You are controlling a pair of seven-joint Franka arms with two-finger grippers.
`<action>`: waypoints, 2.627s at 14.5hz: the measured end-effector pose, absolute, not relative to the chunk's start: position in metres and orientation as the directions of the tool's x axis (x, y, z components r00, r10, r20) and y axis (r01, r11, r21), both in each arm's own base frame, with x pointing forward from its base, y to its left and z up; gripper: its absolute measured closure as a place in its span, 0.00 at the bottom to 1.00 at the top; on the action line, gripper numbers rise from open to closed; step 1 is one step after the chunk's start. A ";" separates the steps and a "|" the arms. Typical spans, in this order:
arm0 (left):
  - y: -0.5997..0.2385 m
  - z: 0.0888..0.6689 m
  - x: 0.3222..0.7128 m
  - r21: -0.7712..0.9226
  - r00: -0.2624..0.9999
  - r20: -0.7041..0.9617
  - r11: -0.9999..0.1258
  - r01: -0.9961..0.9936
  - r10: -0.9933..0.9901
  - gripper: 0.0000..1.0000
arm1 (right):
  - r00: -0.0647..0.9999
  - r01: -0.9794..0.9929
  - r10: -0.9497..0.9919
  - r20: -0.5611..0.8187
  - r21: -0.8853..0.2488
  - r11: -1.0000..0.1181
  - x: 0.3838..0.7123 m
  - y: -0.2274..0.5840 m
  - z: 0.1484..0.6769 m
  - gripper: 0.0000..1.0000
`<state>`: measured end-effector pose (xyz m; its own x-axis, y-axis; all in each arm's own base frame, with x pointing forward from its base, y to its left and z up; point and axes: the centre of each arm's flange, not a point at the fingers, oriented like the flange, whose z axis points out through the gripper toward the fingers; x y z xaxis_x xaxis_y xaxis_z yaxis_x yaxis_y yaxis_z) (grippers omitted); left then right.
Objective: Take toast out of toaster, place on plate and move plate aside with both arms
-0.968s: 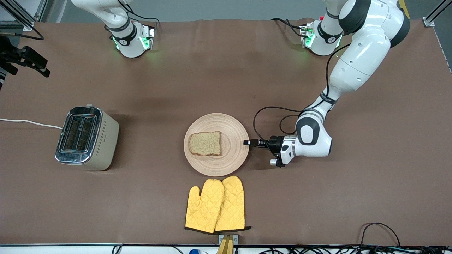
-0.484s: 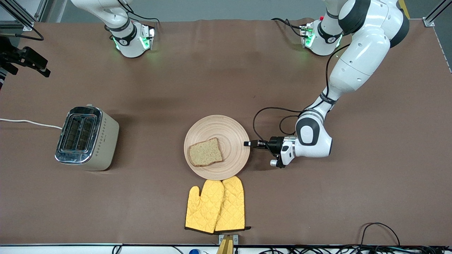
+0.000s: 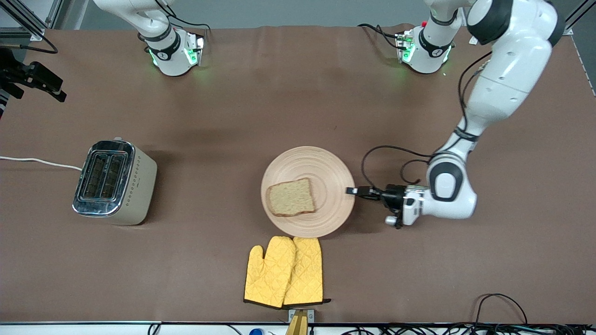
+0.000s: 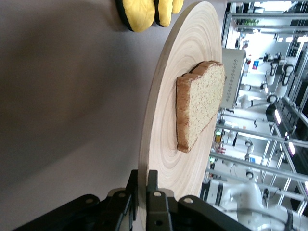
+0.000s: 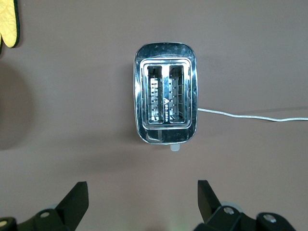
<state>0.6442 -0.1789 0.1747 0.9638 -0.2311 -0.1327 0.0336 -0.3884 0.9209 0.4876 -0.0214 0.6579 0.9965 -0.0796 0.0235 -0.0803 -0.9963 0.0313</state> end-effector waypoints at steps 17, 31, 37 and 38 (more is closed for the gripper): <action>0.236 0.172 0.616 0.813 0.992 -0.002 -0.578 -0.073 -0.128 0.91 | 0.997 -0.077 -0.076 0.024 0.032 -0.997 0.488 -0.019 0.658 0.00; 0.221 0.298 0.657 0.704 0.990 0.017 -0.701 -0.113 -0.142 0.00 | 0.997 -0.076 -0.075 0.024 0.032 -0.997 0.488 -0.019 0.658 0.00; 0.069 0.472 0.673 0.468 0.995 -0.057 -0.882 -0.050 -0.087 0.00 | 0.997 -0.076 -0.075 0.024 0.032 -0.997 0.488 -0.019 0.658 0.00; 0.040 0.494 0.669 0.437 0.996 -0.060 -0.899 -0.037 -0.070 0.00 | 0.997 -0.075 -0.075 0.024 0.032 -0.997 0.488 -0.019 0.658 0.00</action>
<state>0.6692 0.0402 0.4942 0.9957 -0.0701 -0.0598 -0.0370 -0.8988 0.4368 0.4877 -0.0187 0.6581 0.9969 -0.0747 0.0241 -0.0754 -0.9966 0.0321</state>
